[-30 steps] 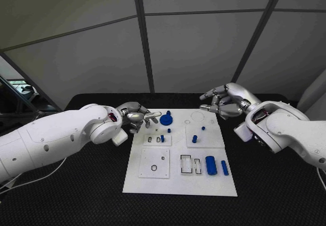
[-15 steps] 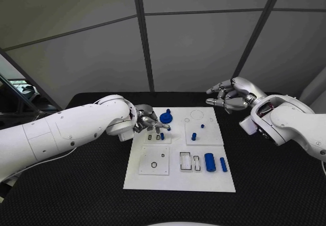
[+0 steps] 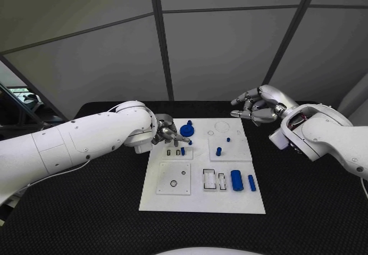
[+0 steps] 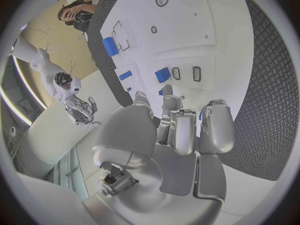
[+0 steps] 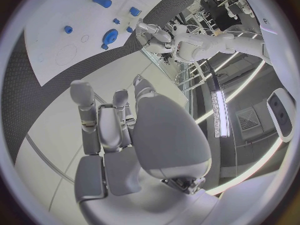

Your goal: Assemble the parts on the task board

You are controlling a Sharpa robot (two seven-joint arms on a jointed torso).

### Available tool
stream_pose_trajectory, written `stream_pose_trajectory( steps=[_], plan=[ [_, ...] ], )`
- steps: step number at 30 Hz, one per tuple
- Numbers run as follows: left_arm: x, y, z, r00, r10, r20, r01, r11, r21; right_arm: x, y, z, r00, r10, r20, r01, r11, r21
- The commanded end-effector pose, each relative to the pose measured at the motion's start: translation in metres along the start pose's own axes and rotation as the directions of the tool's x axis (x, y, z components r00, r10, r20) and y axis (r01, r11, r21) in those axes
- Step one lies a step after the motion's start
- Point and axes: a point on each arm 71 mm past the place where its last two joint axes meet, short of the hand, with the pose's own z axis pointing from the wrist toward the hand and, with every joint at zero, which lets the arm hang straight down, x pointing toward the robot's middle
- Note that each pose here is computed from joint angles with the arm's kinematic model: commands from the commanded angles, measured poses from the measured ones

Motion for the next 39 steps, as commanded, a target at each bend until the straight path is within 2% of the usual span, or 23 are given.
stream_pose_trajectory(
  steps=[1,11,23,39],
  plan=[
    [0.0008,0.0014,0.001,0.998,0.048,-0.028,-0.049,0.998,-0.041,0.0,0.001,0.001,1.0,-0.023,-0.006,0.023,1.0,-0.003],
    [0.005,-0.0026,0.007,0.995,0.075,-0.06,-0.079,0.995,-0.067,0.001,0.002,0.002,1.0,-0.028,-0.009,0.028,1.0,0.0],
    [0.0101,-0.011,0.0113,0.992,0.094,-0.086,-0.099,0.993,-0.06,0.003,0.003,0.003,0.999,-0.029,-0.013,0.029,1.0,-0.003],
    [0.0155,-0.015,0.0143,0.985,0.119,-0.123,-0.126,0.991,-0.051,0.005,0.004,0.005,0.999,-0.028,-0.018,0.028,1.0,-0.001]
  ],
)
